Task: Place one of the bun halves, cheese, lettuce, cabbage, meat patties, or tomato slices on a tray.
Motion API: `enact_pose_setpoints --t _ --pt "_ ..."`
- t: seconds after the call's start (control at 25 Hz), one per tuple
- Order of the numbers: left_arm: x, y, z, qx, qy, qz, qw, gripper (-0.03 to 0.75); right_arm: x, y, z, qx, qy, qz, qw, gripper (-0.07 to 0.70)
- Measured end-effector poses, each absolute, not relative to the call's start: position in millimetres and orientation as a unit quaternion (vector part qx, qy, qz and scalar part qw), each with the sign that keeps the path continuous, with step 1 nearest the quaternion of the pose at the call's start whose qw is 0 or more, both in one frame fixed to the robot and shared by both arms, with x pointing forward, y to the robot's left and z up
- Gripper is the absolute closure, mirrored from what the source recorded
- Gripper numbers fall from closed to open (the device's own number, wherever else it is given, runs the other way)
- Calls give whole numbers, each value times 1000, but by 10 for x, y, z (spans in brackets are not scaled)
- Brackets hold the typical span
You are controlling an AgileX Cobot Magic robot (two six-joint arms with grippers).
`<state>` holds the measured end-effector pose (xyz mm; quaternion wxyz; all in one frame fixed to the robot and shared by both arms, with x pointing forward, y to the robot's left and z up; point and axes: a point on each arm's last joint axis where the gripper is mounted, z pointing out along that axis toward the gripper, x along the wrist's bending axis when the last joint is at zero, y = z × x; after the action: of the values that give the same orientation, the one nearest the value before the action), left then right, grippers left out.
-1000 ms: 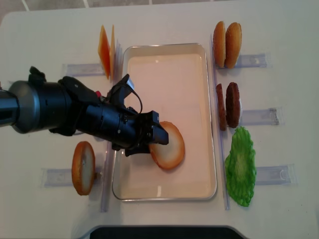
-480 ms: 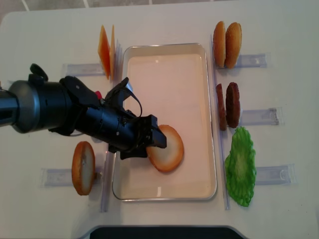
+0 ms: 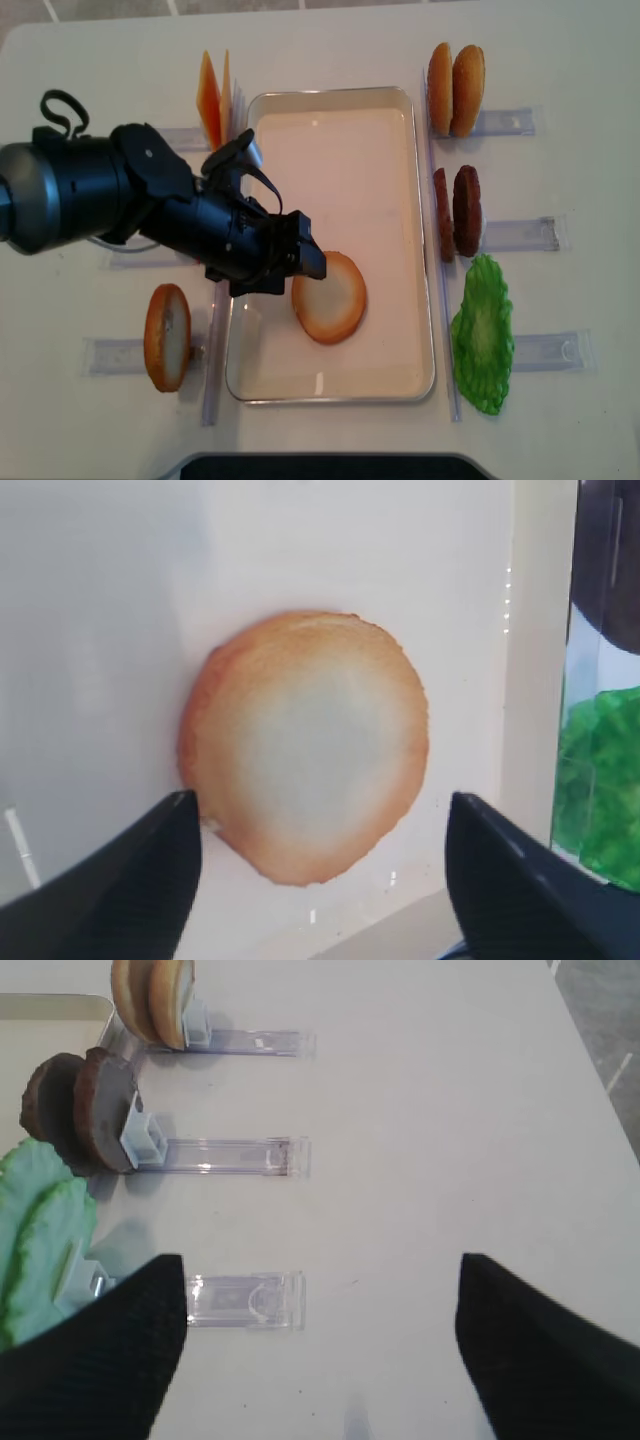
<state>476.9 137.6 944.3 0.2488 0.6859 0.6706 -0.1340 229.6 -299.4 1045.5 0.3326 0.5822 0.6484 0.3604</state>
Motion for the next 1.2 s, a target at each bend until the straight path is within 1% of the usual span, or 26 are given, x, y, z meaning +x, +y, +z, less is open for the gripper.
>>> enact_pose_setpoints --t 0.16,0.28,0.52,0.8,0.96,1.08,1.2 --pt "4776 1401 9517 702 670 -132 200 139 2296 -2994 10455 582 648 360 333 76" --pt "4809 1400 9617 711 667 -128 180 139 2296 -2994 10455 582 648 360 333 76" --pt "4925 1409 9992 717 664 -85 197 139 2296 -2994 10455 582 648 360 333 76" --pt "5077 1460 10440 730 662 -25 167 137 2296 -2994 10455 582 648 360 333 76" --pt "5149 1481 10690 737 655 7 166 138 2296 -2994 10455 582 648 360 333 76" --pt "5176 1487 10805 740 651 19 169 137 2296 -2994 10455 582 648 360 333 76" --pt "5179 1494 10836 741 650 23 166 137 2296 -2994 10455 582 648 360 333 76"
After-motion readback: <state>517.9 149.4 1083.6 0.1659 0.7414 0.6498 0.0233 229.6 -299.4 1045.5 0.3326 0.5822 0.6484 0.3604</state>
